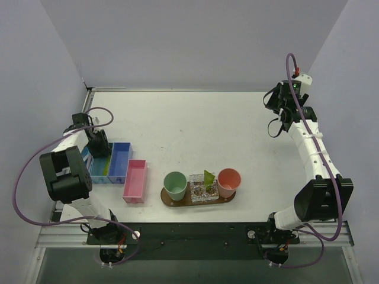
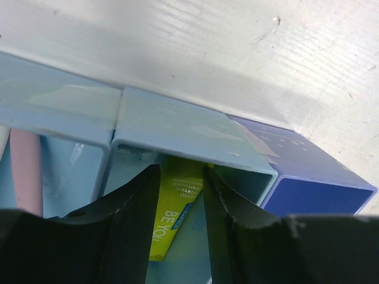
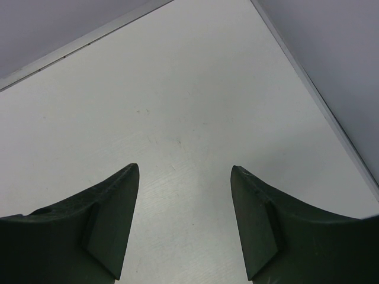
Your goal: Prepare toiletry sets of a toothbrush and toothpaste on the tray
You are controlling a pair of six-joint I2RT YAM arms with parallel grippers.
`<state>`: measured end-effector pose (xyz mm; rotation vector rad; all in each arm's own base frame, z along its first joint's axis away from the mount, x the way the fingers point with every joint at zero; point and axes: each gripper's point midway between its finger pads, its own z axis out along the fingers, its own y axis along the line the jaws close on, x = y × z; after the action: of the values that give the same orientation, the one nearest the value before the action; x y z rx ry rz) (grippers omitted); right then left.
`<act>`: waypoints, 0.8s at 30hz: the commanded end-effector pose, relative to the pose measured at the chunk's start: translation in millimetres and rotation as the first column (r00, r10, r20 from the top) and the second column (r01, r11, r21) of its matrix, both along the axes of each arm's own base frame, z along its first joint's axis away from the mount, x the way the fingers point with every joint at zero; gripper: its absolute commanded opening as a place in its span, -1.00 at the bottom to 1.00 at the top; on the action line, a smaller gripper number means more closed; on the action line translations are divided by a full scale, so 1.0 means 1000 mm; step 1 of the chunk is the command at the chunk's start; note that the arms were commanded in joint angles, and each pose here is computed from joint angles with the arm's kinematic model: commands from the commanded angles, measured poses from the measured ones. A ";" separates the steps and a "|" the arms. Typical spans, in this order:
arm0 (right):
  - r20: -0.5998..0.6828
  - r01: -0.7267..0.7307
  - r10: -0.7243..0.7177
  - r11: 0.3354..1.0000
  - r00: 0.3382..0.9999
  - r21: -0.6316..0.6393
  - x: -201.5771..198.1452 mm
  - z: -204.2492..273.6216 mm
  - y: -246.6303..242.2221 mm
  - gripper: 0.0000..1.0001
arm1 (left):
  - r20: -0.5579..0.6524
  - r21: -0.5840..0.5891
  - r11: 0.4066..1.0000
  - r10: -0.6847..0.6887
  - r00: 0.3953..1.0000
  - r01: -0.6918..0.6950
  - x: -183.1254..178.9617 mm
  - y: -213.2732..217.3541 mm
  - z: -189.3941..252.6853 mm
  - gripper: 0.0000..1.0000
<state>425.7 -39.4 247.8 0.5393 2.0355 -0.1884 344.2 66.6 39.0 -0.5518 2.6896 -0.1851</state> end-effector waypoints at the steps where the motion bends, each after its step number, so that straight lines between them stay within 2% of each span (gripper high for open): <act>1: 0.082 0.029 -0.029 1.000 0.996 -0.004 0.008 0.029 -0.007 0.17 | -0.238 -0.073 0.997 -0.054 0.970 0.038 -0.045 -0.022 -0.050 -0.05; 3: 0.085 0.034 -0.034 0.999 0.996 -0.005 0.008 0.030 -0.008 0.17 | -0.266 -0.076 0.996 -0.064 0.962 0.046 -0.048 -0.025 -0.058 -0.06; 5: 0.091 0.039 -0.038 0.999 0.995 -0.005 0.008 0.031 -0.009 0.17 | -0.283 -0.076 0.995 -0.077 0.956 0.058 -0.047 -0.028 -0.062 -0.16; 8: 0.097 0.045 -0.044 0.999 0.994 -0.004 0.006 0.033 -0.009 0.17 | -0.313 -0.075 0.995 -0.081 0.946 0.061 -0.050 -0.029 -0.069 -0.50; 14: 0.097 0.050 -0.050 0.999 0.994 -0.003 0.002 0.030 -0.010 0.17 | -0.274 -0.066 0.996 -0.080 0.958 0.064 -0.047 -0.029 -0.059 -0.90; 17: 0.094 0.045 -0.045 0.999 0.995 0.003 0.002 0.028 -0.009 0.17 | -0.242 -0.057 0.996 -0.077 0.967 0.065 -0.044 -0.029 -0.047 -1.00; 24: 0.099 0.013 -0.013 1.000 0.995 0.004 0.008 0.030 -0.004 0.17 | -0.088 -0.023 0.998 -0.066 0.994 0.065 -0.033 -0.028 0.002 -1.00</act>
<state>429.2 -42.7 256.1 0.5530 2.0034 -0.1878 347.3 45.6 36.9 -0.4879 2.7110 -0.2350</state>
